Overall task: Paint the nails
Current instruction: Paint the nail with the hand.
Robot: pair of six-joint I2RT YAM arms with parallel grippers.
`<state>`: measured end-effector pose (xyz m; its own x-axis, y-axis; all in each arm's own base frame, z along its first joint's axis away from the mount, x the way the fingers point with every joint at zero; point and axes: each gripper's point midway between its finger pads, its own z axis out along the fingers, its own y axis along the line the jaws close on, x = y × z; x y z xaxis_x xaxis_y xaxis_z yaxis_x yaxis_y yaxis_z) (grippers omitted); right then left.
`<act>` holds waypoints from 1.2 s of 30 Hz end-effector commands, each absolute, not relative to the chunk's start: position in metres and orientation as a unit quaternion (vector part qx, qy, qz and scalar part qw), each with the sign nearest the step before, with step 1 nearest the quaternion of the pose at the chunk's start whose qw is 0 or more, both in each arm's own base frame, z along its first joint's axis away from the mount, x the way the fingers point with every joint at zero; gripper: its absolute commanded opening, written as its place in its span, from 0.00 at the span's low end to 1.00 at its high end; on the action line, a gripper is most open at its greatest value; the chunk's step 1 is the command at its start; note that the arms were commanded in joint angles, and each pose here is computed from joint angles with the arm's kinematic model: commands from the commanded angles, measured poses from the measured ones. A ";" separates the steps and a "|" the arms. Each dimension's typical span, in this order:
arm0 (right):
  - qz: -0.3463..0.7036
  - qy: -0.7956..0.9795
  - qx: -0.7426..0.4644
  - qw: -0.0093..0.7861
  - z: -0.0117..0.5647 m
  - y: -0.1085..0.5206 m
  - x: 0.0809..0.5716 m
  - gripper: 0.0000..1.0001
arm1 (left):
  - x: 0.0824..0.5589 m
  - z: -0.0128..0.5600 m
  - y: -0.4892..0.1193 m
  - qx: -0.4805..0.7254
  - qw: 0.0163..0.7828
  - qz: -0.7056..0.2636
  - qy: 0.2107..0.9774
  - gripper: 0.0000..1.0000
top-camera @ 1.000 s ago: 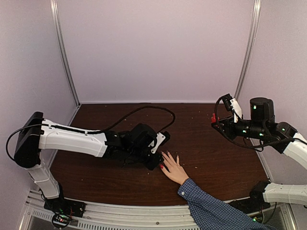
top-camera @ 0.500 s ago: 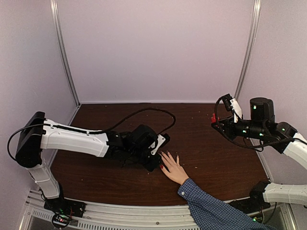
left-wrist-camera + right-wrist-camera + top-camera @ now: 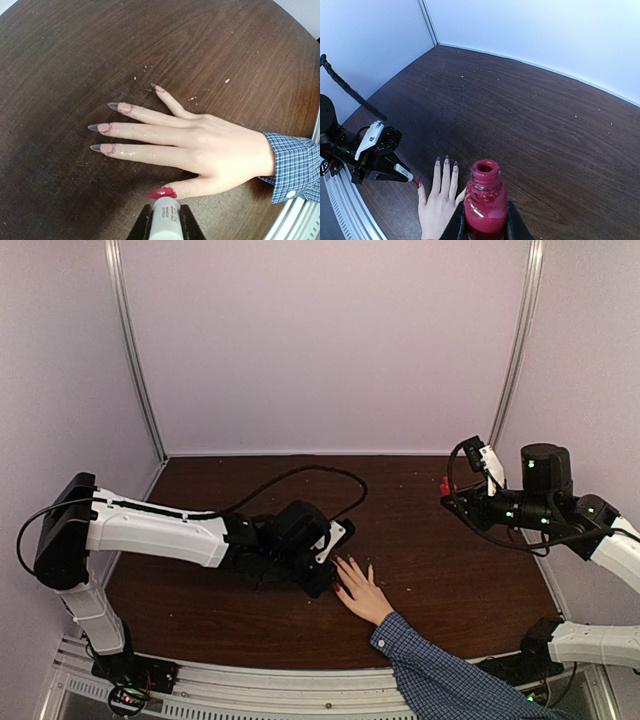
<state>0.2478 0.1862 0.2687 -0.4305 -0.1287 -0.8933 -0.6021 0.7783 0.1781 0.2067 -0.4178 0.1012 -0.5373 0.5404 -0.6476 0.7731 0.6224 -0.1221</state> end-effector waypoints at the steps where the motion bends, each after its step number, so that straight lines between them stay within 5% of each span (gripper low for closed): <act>1: 0.242 0.807 -0.220 0.492 0.273 0.184 0.250 0.00 | 0.213 0.111 -0.427 0.379 0.303 -0.205 0.850 0.00; 36: 0.243 0.807 -0.220 0.492 0.273 0.184 0.250 0.00 | 0.215 0.106 -0.419 0.377 0.298 -0.186 0.857 0.00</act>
<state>0.2478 0.1862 0.2687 -0.4305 -0.1287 -0.8933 -0.6021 0.7783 0.1781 0.2094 -0.4177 0.0972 -0.5429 0.5533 -0.6317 0.7670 0.6330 -0.1048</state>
